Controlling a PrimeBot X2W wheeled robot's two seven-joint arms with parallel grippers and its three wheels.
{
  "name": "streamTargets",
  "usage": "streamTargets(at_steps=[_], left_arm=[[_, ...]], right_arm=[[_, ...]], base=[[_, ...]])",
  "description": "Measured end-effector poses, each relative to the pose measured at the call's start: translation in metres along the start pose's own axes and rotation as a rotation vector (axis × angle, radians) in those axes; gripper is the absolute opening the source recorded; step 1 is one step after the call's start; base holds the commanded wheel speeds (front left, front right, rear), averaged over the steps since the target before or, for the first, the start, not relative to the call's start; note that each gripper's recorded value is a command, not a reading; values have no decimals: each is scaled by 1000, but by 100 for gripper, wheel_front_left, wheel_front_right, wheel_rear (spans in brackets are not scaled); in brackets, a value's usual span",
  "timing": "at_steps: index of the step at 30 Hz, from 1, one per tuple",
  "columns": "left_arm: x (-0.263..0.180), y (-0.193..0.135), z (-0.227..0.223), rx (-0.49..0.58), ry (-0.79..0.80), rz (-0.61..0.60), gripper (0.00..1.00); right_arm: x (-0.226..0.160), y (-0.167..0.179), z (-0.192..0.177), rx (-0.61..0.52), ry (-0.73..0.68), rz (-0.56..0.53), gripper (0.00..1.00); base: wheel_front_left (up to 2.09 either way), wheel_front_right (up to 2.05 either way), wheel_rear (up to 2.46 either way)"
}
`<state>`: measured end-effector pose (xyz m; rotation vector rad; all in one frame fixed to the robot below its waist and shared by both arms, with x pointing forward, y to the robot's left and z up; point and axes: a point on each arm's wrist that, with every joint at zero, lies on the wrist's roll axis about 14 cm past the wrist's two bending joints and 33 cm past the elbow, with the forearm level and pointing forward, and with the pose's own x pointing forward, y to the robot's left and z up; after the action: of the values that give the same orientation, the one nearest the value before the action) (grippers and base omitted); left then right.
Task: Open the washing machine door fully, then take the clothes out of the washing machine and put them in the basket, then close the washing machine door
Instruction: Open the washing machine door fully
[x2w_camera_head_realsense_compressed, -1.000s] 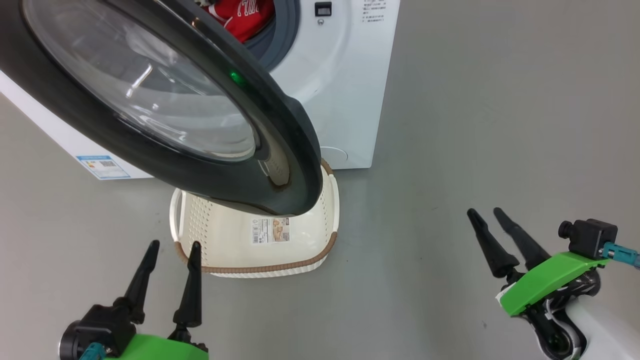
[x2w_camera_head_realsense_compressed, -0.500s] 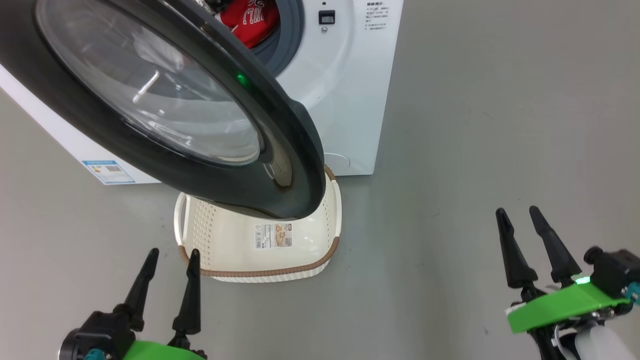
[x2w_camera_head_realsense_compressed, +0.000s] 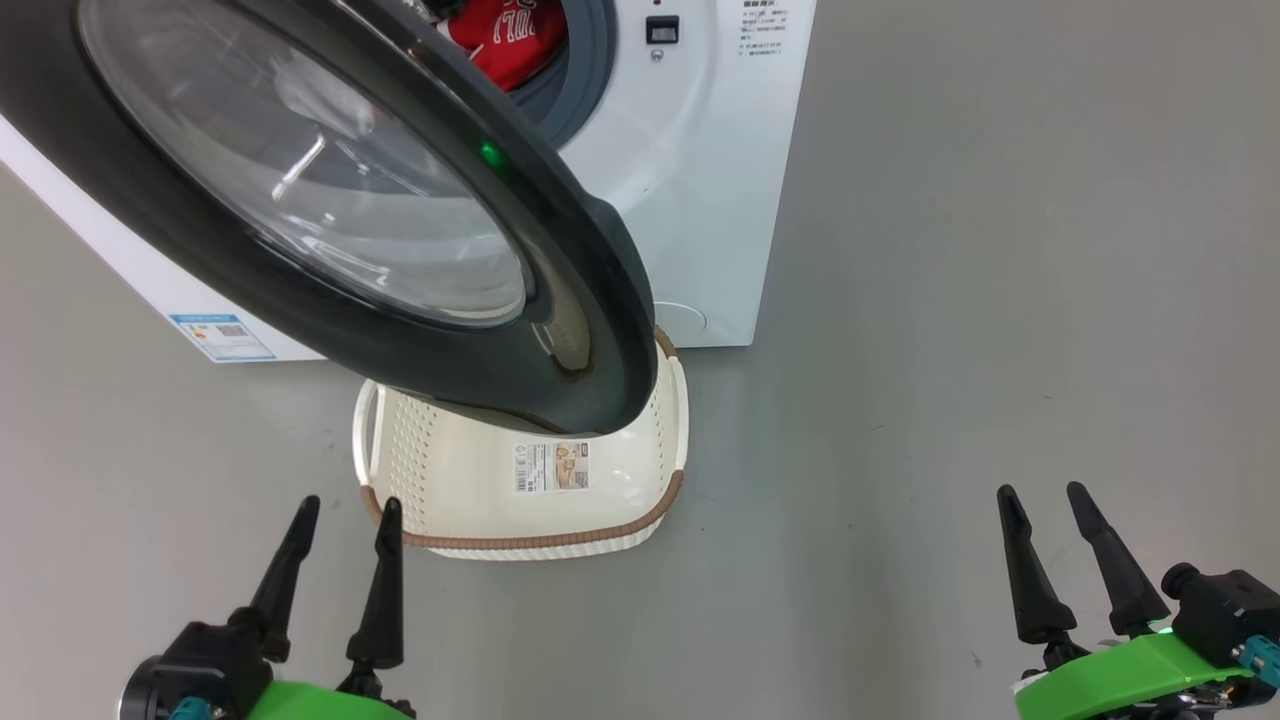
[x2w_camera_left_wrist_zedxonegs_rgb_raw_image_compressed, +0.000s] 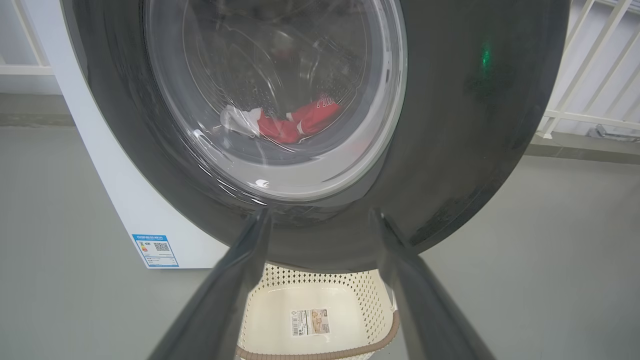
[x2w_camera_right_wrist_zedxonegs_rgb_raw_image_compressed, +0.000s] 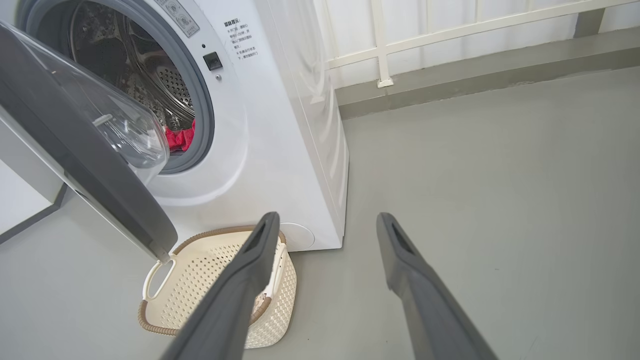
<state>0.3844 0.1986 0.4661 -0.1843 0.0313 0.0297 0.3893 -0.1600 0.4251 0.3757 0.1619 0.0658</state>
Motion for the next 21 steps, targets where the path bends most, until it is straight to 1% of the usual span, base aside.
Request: streamTargets(at_steps=[15, 16, 18, 21], left_arm=[[1, 1, -2, 1, 6, 2, 100], [1, 1, -2, 1, 6, 2, 100], [1, 1, -2, 1, 7, 2, 100], [1, 1, -3, 1, 9, 2, 100]], right_arm=[[3, 2, 3, 13, -11, 5, 100], [4, 5, 4, 21, -16, 12, 91], [10, 14, 9, 51, -35, 34, 0], [22, 31, 23, 106, -76, 84, 0]], base=[[0, 0, 0], [0, 0, 0], [0, 0, 0], [0, 0, 0]])
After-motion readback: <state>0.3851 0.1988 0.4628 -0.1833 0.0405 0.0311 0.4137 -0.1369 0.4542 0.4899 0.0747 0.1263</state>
